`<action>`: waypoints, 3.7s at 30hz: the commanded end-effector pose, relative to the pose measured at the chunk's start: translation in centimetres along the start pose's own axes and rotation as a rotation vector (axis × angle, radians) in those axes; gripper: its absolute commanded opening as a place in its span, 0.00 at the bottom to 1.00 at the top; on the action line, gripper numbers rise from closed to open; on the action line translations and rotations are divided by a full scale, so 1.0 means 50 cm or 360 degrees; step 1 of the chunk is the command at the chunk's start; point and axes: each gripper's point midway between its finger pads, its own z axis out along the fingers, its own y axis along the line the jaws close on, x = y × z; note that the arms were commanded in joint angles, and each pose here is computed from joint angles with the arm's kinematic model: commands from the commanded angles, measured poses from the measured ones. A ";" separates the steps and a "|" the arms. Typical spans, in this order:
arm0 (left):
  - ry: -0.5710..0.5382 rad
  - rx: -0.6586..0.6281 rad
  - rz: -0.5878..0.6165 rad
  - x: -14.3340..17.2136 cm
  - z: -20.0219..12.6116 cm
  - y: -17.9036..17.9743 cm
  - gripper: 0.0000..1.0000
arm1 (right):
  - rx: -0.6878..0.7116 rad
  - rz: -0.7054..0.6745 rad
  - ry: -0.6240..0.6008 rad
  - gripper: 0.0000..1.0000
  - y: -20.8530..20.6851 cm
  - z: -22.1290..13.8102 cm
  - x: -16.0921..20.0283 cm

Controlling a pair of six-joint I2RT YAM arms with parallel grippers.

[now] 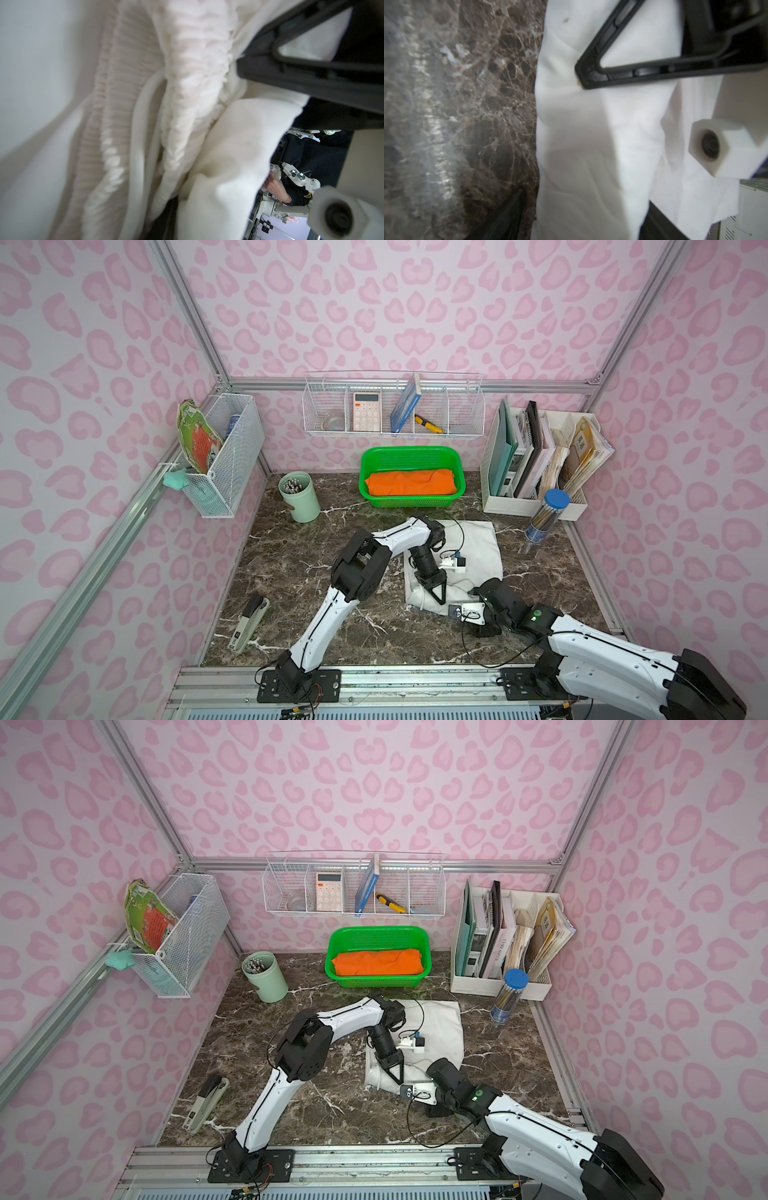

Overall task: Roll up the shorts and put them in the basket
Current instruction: Roll the shorts at the center of the board.

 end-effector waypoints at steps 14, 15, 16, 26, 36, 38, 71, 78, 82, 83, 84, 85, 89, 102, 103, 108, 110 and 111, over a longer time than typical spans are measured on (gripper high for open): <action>-0.0020 -0.0141 0.0047 0.000 -0.018 0.035 0.43 | -0.0206 0.0007 0.0087 0.04 0.027 0.042 0.018; -0.0041 -0.0153 0.0054 0.000 -0.024 0.034 0.46 | -0.0217 0.0026 0.0089 0.00 0.025 0.041 0.019; -0.0066 -0.0168 0.0061 -0.001 -0.031 0.033 0.53 | -0.0230 0.0050 0.0090 0.00 0.024 0.041 0.020; -0.0436 -0.0428 0.0157 -0.005 -0.158 -0.006 0.99 | -0.0421 0.0270 -0.0012 0.00 0.005 0.029 -0.004; -0.0889 -0.0857 0.0182 0.047 -0.319 -0.015 0.99 | -0.0624 0.0553 -0.0178 0.00 -0.023 0.009 -0.031; -0.0970 -0.0973 0.0232 0.047 -0.350 -0.023 0.99 | -0.0656 0.0595 -0.0201 0.00 -0.029 0.005 -0.035; -0.0611 -0.2207 0.1449 -0.059 -0.142 0.004 0.99 | -0.1105 0.1165 -0.0212 0.00 -0.097 0.077 -0.015; -0.0492 -0.2267 0.1419 -0.059 -0.119 0.071 0.99 | -0.1053 0.1129 -0.0269 0.00 -0.108 0.064 -0.018; -0.0493 -0.2232 0.1392 -0.063 -0.122 0.085 0.95 | -0.1057 0.1122 -0.0276 0.00 -0.108 0.064 -0.019; -0.0483 -0.2213 0.1381 -0.063 -0.119 0.088 0.93 | -0.1053 0.1120 -0.0276 0.00 -0.108 0.063 -0.018; -0.0474 -0.2192 0.1377 -0.062 -0.115 0.090 0.91 | -0.1053 0.1118 -0.0273 0.00 -0.106 0.064 -0.018; -0.0458 -0.2169 0.1367 -0.057 -0.108 0.094 0.87 | -0.1048 0.1115 -0.0271 0.00 -0.107 0.064 -0.017; -0.0428 -0.2065 0.1326 -0.035 -0.080 0.102 0.58 | -0.1039 0.1112 -0.0278 0.00 -0.109 0.064 -0.018; -0.0399 -0.1947 0.1182 -0.019 -0.062 0.112 0.17 | -0.0915 0.1126 -0.0269 0.34 -0.128 0.072 -0.012; -0.0392 -0.1940 0.1166 -0.017 -0.062 0.113 0.10 | -0.0880 0.1132 -0.0275 0.39 -0.135 0.071 -0.010; -0.0402 -0.1943 0.1131 -0.018 -0.071 0.107 0.06 | -0.0669 0.1174 -0.0299 0.99 -0.179 0.057 0.005; -0.0425 -0.1931 0.1102 -0.020 -0.079 0.104 0.06 | -0.0576 0.1160 -0.0310 0.99 -0.196 0.045 0.010; -0.0437 -0.1926 0.1086 -0.021 -0.083 0.102 0.06 | -0.0515 0.1144 -0.0318 0.99 -0.207 0.038 0.012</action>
